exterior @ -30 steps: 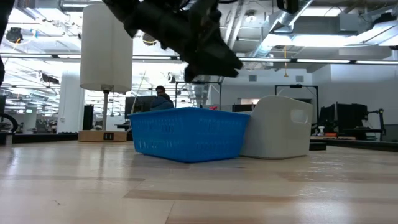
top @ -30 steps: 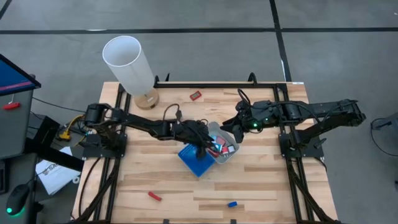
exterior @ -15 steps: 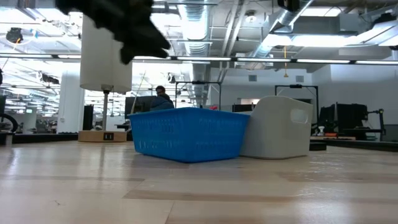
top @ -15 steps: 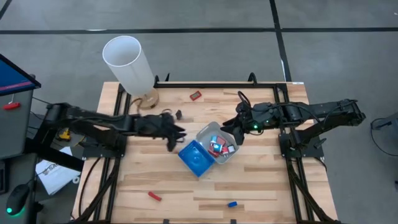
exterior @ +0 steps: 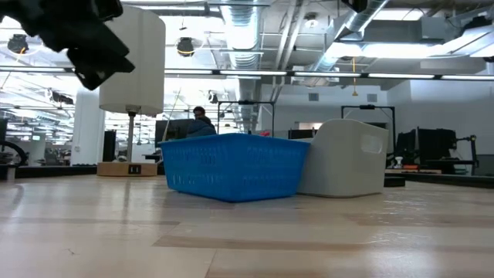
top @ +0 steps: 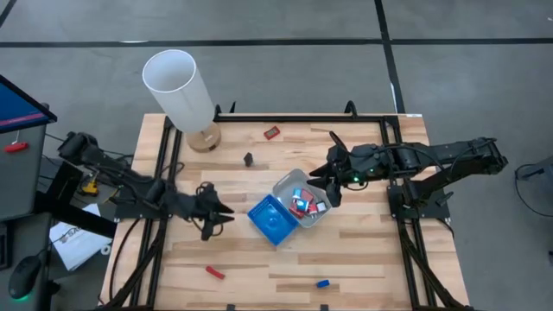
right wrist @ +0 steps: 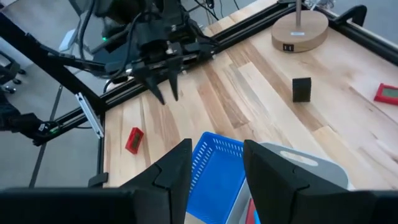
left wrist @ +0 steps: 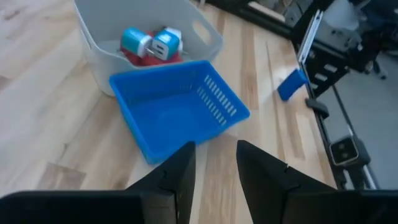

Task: Pick & Place Office items
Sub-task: Put the left black digital timer into the blue bin

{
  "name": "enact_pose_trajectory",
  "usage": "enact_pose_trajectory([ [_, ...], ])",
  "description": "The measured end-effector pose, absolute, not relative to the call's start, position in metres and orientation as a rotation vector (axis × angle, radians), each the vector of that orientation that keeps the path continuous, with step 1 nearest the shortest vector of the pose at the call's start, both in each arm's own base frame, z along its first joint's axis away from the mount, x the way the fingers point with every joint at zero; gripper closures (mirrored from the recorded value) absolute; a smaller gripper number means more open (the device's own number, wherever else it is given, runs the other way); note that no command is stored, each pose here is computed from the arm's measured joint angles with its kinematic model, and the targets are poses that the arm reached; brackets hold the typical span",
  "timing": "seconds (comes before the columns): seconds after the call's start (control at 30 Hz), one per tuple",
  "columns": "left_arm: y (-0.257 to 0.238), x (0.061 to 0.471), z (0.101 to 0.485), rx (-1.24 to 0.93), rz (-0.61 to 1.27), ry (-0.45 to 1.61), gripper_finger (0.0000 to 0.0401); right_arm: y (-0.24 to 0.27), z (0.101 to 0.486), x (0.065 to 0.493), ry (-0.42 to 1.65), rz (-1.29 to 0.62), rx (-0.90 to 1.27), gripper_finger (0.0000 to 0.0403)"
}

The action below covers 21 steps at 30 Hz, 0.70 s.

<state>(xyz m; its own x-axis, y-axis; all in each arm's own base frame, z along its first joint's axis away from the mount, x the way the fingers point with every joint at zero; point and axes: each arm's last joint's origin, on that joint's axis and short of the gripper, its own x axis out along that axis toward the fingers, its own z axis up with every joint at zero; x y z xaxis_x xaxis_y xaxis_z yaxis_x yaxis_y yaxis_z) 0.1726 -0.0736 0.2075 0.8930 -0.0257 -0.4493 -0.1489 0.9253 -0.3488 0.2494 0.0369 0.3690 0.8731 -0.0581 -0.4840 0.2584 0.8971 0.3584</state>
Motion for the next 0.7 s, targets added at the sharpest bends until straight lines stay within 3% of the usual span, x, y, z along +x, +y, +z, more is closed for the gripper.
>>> enact_pose_trajectory([
  [0.23, -0.079, 0.191, 0.203, -0.383, 0.150, 0.361, 0.0268, 0.039, 0.369, 0.249, 0.486, -0.168, 0.439, 0.0266],
  [0.5, -0.030, 0.222, 0.209, -0.375, 0.385, 0.166, 0.0203, 0.036, 0.369, 0.250, 0.481, -0.188, 0.467, 0.0266],
  [0.7, -0.002, 0.228, 0.214, -0.199, 0.512, 0.294, 0.0193, 0.036, 0.369, 0.250, 0.478, -0.196, 0.501, 0.0266],
])
